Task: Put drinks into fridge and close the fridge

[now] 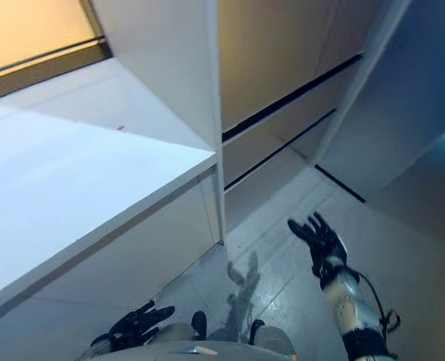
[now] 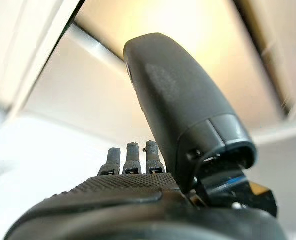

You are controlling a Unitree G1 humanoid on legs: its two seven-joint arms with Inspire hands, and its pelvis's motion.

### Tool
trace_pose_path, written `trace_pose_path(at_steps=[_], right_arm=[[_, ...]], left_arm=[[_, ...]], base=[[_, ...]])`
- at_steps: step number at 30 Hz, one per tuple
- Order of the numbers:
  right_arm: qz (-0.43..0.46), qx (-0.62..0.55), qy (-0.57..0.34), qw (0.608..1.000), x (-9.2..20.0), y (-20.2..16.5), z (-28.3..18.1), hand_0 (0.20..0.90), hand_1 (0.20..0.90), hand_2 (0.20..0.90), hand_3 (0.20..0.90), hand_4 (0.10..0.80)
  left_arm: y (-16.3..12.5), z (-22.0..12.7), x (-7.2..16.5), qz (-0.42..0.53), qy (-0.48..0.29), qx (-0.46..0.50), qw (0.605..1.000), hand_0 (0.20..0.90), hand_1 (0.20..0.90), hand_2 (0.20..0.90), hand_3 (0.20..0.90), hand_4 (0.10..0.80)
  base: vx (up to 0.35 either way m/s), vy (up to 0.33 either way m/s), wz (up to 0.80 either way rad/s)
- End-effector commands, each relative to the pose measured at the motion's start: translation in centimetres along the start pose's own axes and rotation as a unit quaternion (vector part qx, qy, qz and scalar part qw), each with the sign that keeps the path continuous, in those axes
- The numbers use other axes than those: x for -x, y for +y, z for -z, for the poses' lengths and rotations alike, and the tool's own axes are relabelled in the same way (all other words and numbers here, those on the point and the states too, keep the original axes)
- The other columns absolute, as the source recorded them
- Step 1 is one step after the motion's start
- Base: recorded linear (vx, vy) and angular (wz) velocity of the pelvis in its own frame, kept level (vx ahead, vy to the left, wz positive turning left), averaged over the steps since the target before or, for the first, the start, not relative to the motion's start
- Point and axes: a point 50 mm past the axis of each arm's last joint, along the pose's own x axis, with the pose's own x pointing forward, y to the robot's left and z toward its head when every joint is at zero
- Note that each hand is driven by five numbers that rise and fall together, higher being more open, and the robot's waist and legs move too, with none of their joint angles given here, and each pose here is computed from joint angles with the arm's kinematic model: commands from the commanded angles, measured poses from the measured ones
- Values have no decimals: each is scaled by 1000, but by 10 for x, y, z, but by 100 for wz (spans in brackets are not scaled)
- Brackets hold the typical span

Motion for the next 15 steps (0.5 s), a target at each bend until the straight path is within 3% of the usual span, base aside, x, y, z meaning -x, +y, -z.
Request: trace_pose_path(at_steps=[1, 9, 15], right_arm=[[-40, 35, -3, 999, -5, 9, 0, 900, 900, 900, 900, 800], [61, -16, 209, 976, 20, -55, 90, 900, 900, 900, 900, 800], [117, -62, 246, 960, 35, -65, 112, 900, 900, 900, 900, 800]], left_arm=[[-5, -9, -1, 15, -19, -29, 999, 900, 900, 900, 900, 800], [-5, -1, -5, 11, 20, -74, 997, 900, 900, 900, 900, 800], [-8, 14, -5, 8, 39, -61, 997, 900, 900, 900, 900, 800]], base=[[-73, -42, -18], [-50, -31, -3], [-9, -6, -2]])
